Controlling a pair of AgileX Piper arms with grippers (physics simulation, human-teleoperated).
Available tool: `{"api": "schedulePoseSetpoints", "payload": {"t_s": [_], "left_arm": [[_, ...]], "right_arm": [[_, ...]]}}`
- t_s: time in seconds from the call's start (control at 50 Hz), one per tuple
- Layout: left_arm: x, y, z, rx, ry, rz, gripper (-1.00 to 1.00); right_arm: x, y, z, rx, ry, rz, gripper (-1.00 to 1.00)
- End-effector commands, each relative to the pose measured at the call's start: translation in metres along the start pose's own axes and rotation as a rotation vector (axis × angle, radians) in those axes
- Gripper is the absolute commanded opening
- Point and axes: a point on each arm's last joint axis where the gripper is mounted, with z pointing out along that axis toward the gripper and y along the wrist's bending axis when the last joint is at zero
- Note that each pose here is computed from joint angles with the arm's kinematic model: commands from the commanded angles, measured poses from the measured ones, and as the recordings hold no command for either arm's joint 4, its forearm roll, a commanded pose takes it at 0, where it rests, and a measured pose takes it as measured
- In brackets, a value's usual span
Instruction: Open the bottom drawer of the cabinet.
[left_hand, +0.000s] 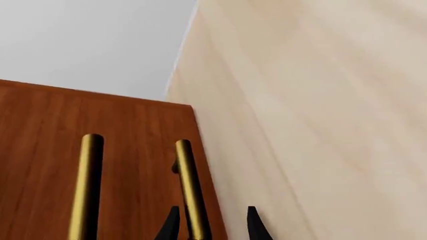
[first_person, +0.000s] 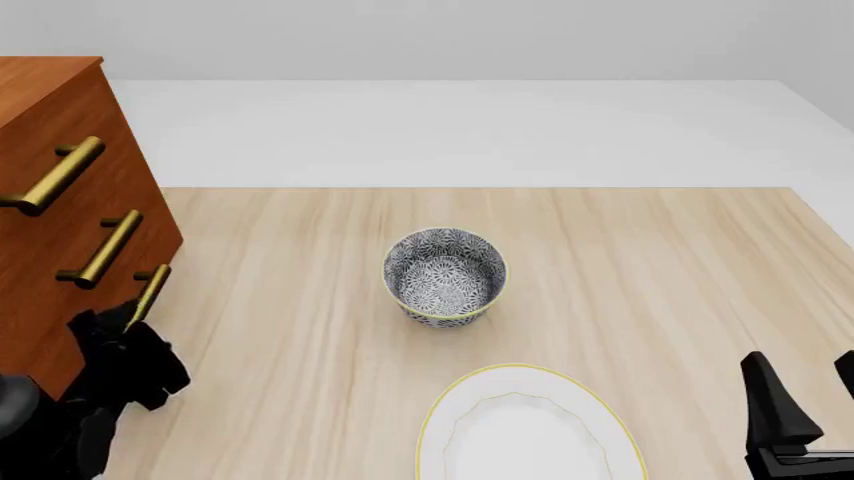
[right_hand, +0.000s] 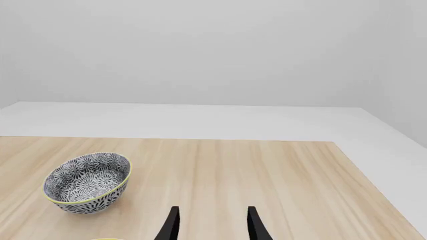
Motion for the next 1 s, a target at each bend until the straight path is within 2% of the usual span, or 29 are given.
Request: {"api": "schedulePoseSetpoints", "payload": {"t_s": [0.02, 0.54, 0.56, 1.0], "left_arm": [[0.0061, -0.0032, 0.0135, 0.003, 0.026, 0.123, 1.0], [0.0061, -0.0038, 0.0147, 0.005, 0.026, 0.136, 1.0], [0.0062, -0.0042, 0.0145, 0.007, 0.026, 0.132, -1.0], [-0.0007, -0.0085, 0.0161, 0.02, 0.0, 0.159, -1.0]], "right_arm": [[0.0, 0.0, 0.0, 0.0, 0.0, 0.0, 1.0], [0.0, 0.0, 0.0, 0.0, 0.0, 0.0, 1.0], [0.0, 0.0, 0.0, 0.0, 0.0, 0.0, 1.0], [0.0, 0.0, 0.0, 0.0, 0.0, 0.0, 1.0]]}}
